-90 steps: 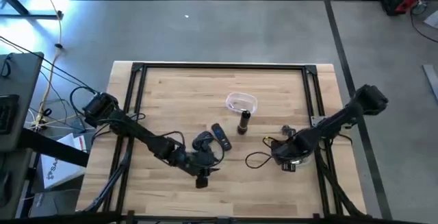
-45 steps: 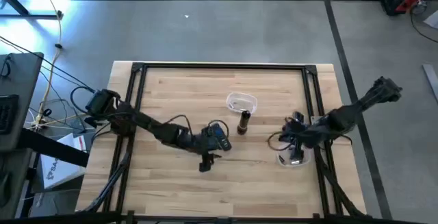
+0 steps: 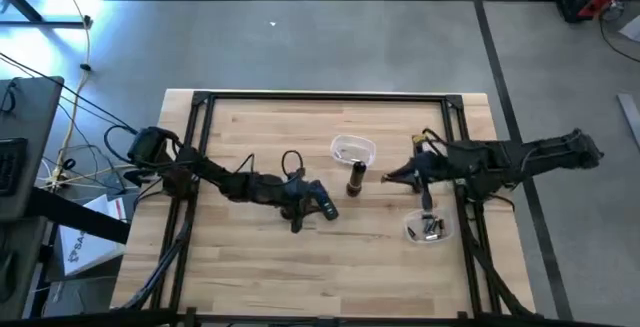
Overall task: Insert battery
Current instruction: Insert the black battery into the flashlight
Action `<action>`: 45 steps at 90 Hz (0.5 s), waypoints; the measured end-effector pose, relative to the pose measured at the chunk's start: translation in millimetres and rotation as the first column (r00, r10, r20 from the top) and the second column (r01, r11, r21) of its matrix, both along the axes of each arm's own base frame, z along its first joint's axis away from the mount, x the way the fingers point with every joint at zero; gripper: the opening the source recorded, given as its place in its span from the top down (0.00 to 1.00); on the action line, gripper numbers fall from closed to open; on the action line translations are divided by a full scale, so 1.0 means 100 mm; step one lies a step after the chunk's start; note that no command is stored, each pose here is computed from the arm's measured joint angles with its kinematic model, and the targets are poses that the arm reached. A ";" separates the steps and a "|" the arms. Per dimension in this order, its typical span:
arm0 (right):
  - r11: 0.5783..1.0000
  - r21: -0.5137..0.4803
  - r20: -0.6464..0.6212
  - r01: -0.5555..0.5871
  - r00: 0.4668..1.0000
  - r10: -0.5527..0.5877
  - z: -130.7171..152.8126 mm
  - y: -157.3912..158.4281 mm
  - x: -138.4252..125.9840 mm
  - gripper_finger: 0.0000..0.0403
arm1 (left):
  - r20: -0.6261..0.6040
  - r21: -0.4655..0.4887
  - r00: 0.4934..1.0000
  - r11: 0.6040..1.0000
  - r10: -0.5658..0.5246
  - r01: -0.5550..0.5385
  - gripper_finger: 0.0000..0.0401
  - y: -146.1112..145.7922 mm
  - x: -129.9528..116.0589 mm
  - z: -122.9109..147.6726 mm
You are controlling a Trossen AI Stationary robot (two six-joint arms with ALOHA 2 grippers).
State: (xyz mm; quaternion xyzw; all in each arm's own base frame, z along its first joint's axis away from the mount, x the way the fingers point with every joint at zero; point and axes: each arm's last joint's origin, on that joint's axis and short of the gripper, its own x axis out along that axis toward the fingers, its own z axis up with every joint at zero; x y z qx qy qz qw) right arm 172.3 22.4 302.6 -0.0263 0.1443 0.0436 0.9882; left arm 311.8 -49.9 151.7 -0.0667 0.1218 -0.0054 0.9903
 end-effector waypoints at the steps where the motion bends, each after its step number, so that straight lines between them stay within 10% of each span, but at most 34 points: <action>1: 1.000 -0.001 0.007 -0.003 1.000 0.003 0.01 -0.01 0.01 0.99 | 0.003 0.000 1.000 1.000 0.002 -0.002 0.66 0.01 0.00 0.00; 45: 1.000 -0.017 0.115 -0.022 0.993 0.024 -0.01 -0.03 0.36 1.00 | 0.177 0.067 0.983 0.996 0.042 -0.055 0.66 0.30 0.07 0.18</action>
